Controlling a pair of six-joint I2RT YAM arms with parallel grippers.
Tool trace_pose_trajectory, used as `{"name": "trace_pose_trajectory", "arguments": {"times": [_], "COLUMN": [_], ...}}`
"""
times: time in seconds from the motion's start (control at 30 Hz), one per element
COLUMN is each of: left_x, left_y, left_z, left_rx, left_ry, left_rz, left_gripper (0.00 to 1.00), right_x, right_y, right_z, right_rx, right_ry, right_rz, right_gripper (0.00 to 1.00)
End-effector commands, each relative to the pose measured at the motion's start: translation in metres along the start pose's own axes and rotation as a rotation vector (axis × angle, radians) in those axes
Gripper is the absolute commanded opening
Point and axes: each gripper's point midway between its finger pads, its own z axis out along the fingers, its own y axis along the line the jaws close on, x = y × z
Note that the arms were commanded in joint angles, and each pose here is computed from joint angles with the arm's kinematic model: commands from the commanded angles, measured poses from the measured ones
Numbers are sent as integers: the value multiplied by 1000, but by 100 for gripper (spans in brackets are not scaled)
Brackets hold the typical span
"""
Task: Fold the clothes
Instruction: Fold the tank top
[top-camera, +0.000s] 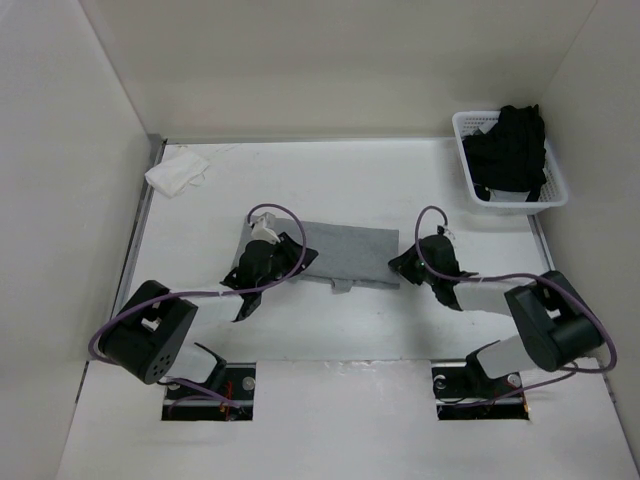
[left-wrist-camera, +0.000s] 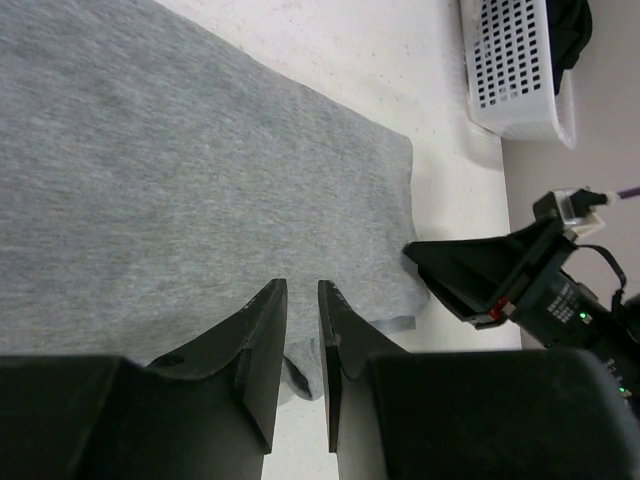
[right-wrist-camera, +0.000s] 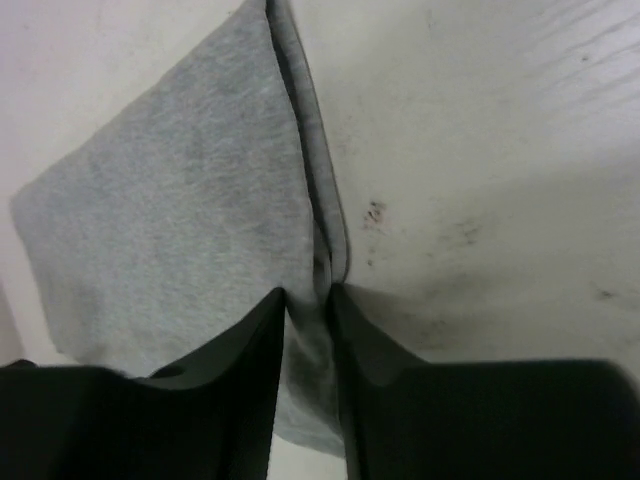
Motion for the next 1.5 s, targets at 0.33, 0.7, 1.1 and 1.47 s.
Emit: {"name": "trace_pose_trajectory", "arguments": {"times": [0.33, 0.7, 1.1, 1.47], "left_x": [-10, -13, -47, -87], "left_y": [-36, -55, -27, -1], "left_z": [3, -4, -38, -61], "left_rx": [92, 112, 60, -3], "left_ry": [-36, -53, -154, -260], "left_rz": [36, 39, 3, -55], "left_gripper": [18, 19, 20, 21], "right_x": [-49, -116, -23, 84], "right_y": [2, 65, 191, 255], "right_z": [-44, -123, -54, 14], "right_rx": [-11, -20, -43, -67], "right_ry": [-221, -358, -82, 87], "right_rz": [56, -239, -666, -798], "right_gripper": [0, 2, 3, 41]}}
